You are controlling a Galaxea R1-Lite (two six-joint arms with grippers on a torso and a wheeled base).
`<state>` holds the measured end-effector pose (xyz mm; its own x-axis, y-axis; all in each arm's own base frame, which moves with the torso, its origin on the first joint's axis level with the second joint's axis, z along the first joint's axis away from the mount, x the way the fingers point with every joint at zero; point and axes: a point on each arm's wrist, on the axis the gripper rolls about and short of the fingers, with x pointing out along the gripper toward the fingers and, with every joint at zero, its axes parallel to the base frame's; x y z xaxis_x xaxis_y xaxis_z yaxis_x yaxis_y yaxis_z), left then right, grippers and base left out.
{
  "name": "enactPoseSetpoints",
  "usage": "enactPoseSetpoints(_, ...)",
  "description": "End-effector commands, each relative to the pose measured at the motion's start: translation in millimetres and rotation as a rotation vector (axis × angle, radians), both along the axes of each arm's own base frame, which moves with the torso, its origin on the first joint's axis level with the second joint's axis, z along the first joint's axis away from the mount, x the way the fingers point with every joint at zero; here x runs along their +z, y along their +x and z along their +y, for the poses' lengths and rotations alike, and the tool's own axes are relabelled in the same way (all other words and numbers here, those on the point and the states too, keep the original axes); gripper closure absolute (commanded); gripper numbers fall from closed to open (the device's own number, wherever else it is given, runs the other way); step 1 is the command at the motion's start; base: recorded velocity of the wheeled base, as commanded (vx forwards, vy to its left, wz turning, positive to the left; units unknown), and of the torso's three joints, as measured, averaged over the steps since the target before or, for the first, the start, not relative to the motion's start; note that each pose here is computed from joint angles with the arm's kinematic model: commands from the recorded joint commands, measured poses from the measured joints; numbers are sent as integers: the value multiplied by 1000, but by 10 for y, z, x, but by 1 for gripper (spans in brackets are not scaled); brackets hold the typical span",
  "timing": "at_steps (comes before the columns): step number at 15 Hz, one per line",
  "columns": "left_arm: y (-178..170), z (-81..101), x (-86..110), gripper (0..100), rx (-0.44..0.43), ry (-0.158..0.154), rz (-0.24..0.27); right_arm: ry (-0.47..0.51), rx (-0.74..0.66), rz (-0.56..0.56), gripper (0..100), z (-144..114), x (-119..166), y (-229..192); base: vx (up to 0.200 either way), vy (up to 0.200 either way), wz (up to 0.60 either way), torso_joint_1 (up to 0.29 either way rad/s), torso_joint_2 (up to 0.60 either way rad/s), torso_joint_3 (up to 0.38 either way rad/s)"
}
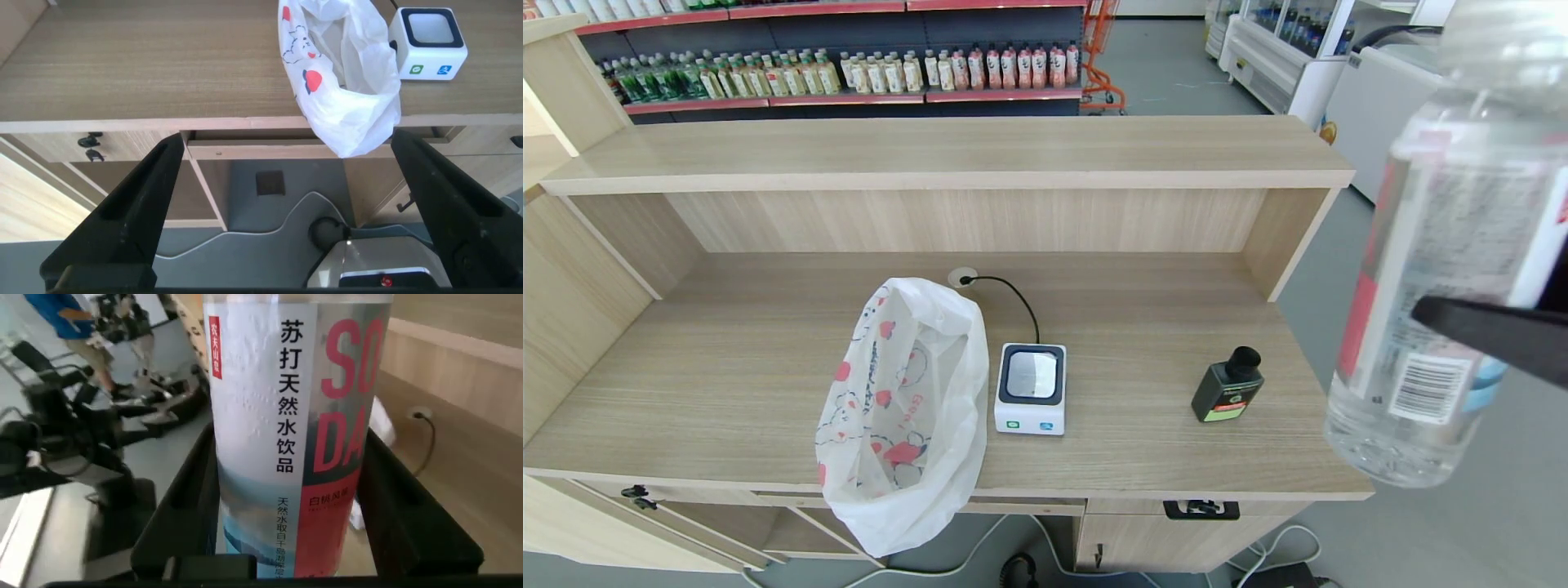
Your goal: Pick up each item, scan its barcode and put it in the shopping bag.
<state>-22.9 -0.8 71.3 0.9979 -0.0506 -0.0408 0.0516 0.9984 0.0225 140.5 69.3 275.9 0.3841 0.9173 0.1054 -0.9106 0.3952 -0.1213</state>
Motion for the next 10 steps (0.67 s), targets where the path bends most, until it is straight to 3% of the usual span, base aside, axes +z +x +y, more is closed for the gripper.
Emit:
enactPoseSetpoints(1, 0, 0, 0, 0, 0, 0, -1, -227, -270, -23, 100, -215, -281, 249, 0, 0, 0, 0, 0, 0)
enactPoseSetpoints(3, 0, 0, 0, 0, 0, 0, -1, -380, -341, -89, 100, -296, -390, 275, 0, 0, 0, 0, 0, 0)
enactPoseSetpoints(8, 0, 0, 0, 0, 0, 0, -1, -511, -381, -220, 100, -397, -453, 395, 0, 0, 0, 0, 0, 0)
enactPoseSetpoints(10, 0, 0, 0, 0, 0, 0, -1, -623, -431, -317, 100, -534, -477, 535, 0, 0, 0, 0, 0, 0)
